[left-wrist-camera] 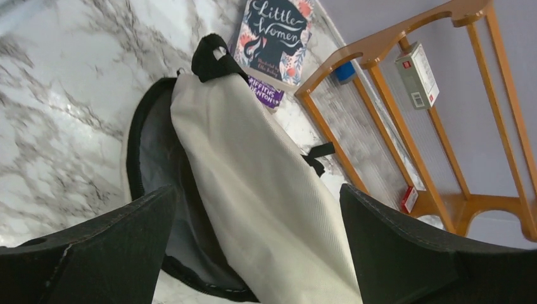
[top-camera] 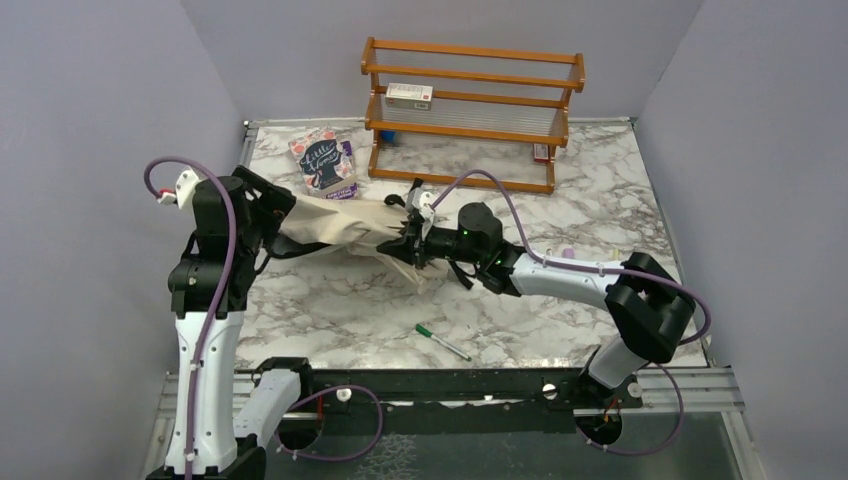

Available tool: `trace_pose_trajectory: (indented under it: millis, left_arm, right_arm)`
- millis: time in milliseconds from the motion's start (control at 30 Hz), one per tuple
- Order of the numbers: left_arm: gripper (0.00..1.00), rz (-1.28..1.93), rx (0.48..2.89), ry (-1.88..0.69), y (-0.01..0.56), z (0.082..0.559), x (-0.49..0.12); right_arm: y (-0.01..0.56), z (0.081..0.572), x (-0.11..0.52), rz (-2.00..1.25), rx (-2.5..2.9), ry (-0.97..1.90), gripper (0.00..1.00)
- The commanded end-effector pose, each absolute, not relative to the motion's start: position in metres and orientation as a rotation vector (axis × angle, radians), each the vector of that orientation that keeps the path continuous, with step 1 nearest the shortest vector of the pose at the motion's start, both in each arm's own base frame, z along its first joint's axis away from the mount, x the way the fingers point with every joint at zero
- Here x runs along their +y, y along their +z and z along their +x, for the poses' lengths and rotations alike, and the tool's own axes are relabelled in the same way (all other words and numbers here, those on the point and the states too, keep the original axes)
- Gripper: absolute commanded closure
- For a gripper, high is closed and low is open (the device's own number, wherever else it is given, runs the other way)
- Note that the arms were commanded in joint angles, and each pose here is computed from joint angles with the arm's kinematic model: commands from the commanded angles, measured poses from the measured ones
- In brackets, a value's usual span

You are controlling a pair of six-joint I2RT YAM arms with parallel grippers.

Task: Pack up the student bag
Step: Pick up the student bag at the center of the board.

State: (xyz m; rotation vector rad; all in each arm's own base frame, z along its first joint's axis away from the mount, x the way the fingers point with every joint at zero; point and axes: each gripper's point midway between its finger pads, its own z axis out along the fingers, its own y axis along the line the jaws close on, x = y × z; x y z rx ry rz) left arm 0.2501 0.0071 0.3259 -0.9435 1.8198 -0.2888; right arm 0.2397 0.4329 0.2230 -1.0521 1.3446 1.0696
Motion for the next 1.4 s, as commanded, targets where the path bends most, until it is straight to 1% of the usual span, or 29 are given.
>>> trace_pose_trajectory:
  millis: [0,300,533,600,667,700,767,800,900,967,1000,1067,1167,1233,1300,1367]
  left_arm:
    - [0.01,-1.162,1.787,-0.432,0.313,0.259,-0.004]
    - [0.01,-1.221,1.825,-0.462,0.286,0.270,-0.011]
    - [0.01,-1.206,1.854,-0.471,0.265,0.289,-0.015]
    - [0.03,-1.193,1.858,-0.476,0.262,0.294,-0.016]
    - [0.08,-1.176,1.854,-0.477,0.262,0.299,-0.016]
    - [0.10,-1.167,1.850,-0.477,0.263,0.301,-0.016]
    - [0.19,-1.145,1.842,-0.478,0.266,0.304,-0.016]
    - [0.27,-1.134,1.839,-0.477,0.268,0.305,-0.015]
    - [0.43,-1.096,1.821,-0.477,0.275,0.307,-0.014]
    - [0.57,-1.051,1.804,-0.483,0.284,0.308,-0.015]
    - [0.68,-1.027,1.790,-0.489,0.290,0.308,-0.015]
    - [0.85,-0.960,1.762,-0.485,0.306,0.307,-0.014]
    - [1.00,-0.870,1.713,-0.459,0.331,0.306,-0.011]
    - [1.00,-0.807,1.692,-0.441,0.346,0.306,-0.010]
    - [1.00,-0.744,1.671,-0.433,0.365,0.308,-0.010]
    - [1.00,-0.684,1.650,-0.434,0.384,0.310,-0.012]
  right_arm:
    - [0.263,0.231,0.433,-1.037,1.168,1.113,0.99]
    - [0.249,0.225,0.431,-1.072,1.157,1.121,0.99]
    - [0.239,0.218,0.433,-1.132,1.126,1.130,0.99]
    - [0.238,0.216,0.433,-1.149,1.118,1.128,0.99]
    - [0.235,0.216,0.433,-1.166,1.116,1.123,0.99]
    - [0.233,0.215,0.433,-1.178,1.114,1.123,0.99]
    - [0.230,0.214,0.433,-1.190,1.115,1.119,0.99]
    - [0.229,0.214,0.434,-1.195,1.116,1.119,0.99]
    - [0.226,0.214,0.433,-1.204,1.119,1.110,0.97]
    - [0.227,0.215,0.433,-1.208,1.117,1.106,0.96]
    - [0.227,0.215,0.433,-1.209,1.115,1.105,0.96]
    - [0.230,0.215,0.434,-1.215,1.108,1.101,0.95]
    - [0.235,0.216,0.434,-1.216,1.098,1.093,0.90]
    - [0.240,0.216,0.434,-1.212,1.092,1.090,0.85]
    - [0.248,0.215,0.432,-1.203,1.082,1.090,0.71]
    - [0.257,0.212,0.429,-1.186,1.073,1.098,0.61]
